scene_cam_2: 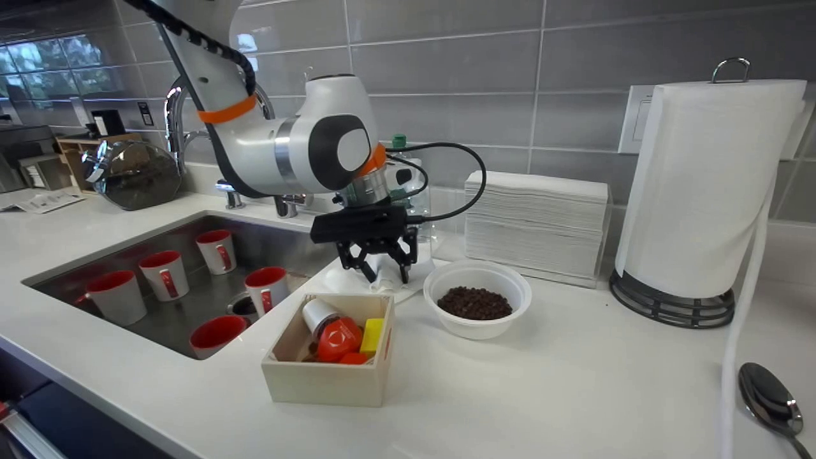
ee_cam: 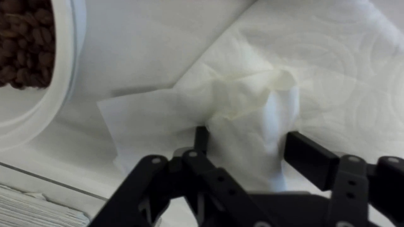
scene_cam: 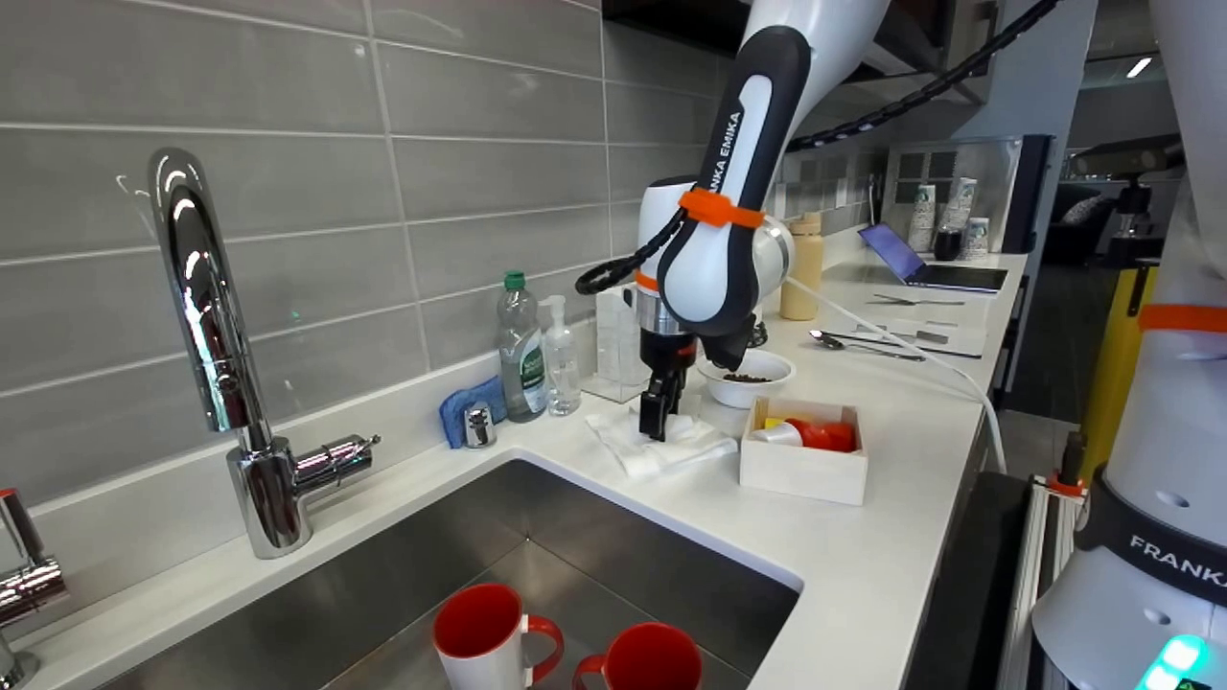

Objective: Move the paper towel to the right

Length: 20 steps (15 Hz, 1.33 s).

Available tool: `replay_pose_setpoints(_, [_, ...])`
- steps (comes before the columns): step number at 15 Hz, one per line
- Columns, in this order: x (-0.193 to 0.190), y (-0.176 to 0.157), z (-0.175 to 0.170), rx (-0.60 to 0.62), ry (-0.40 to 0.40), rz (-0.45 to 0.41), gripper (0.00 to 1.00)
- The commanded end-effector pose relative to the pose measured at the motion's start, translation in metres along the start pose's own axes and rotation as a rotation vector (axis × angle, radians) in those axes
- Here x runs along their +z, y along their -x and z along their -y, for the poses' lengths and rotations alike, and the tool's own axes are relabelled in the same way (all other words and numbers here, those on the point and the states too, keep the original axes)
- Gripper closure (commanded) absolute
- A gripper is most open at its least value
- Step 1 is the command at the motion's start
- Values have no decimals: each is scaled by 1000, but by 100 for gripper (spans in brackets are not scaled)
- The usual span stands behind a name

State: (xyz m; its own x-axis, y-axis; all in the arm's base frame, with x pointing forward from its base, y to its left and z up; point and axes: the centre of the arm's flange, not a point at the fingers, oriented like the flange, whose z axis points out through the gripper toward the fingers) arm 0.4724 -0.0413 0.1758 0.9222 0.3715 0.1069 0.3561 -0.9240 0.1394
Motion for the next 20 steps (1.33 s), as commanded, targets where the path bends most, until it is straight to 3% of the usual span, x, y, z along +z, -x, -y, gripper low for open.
replay_pose_setpoints(1, [2,-7,-1,-5,12,-2,71])
replay_pose_setpoints(5, [0,-7,-3,1,8,-6,100])
replay_pose_setpoints(14, [-59,-12,-3,95,-38,5,100])
replay_pose_setpoints(20, [-112,-9,-42,284,69,-18,100])
